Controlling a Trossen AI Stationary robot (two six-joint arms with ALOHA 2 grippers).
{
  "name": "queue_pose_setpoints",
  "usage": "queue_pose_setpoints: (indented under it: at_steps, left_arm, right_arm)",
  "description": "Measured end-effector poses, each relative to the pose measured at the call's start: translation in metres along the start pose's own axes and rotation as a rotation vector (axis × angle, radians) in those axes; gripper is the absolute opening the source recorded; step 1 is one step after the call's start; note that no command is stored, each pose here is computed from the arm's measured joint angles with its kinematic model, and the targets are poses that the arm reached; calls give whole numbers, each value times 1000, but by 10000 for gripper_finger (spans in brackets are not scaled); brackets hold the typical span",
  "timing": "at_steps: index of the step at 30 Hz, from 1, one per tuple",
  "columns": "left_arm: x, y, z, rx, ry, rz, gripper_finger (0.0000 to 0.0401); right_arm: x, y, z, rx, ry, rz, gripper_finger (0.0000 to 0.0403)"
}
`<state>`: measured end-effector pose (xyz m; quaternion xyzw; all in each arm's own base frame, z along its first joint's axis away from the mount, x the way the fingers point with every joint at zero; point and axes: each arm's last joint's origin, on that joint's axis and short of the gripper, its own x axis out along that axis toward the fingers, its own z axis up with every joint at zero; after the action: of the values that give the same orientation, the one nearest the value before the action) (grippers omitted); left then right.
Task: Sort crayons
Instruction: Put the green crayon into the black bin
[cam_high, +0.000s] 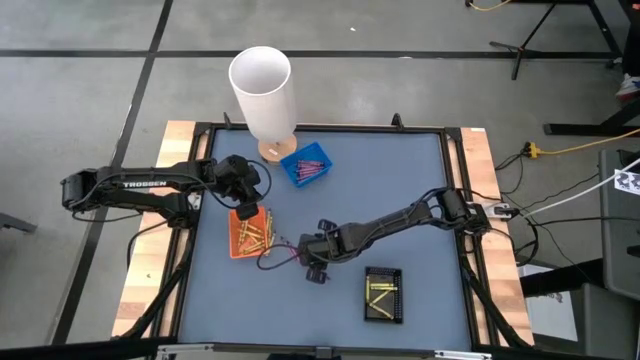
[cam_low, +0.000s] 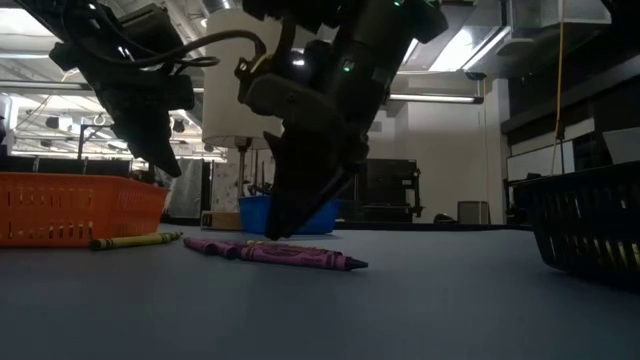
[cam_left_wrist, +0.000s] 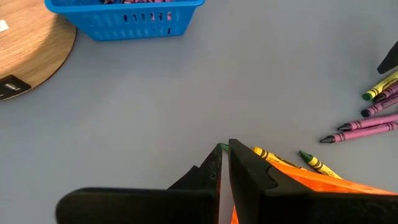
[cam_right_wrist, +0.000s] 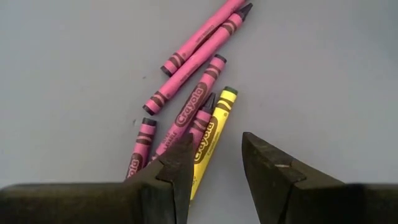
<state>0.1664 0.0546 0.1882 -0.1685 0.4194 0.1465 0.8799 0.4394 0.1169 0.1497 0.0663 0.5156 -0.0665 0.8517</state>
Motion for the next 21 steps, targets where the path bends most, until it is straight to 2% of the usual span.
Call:
queue_pose_setpoints:
  at_steps: [21]
  left_arm:
    - [0,0,0,1,0,0,14]
  right_arm:
    - [10,-5,-10,-8,20,-66,133]
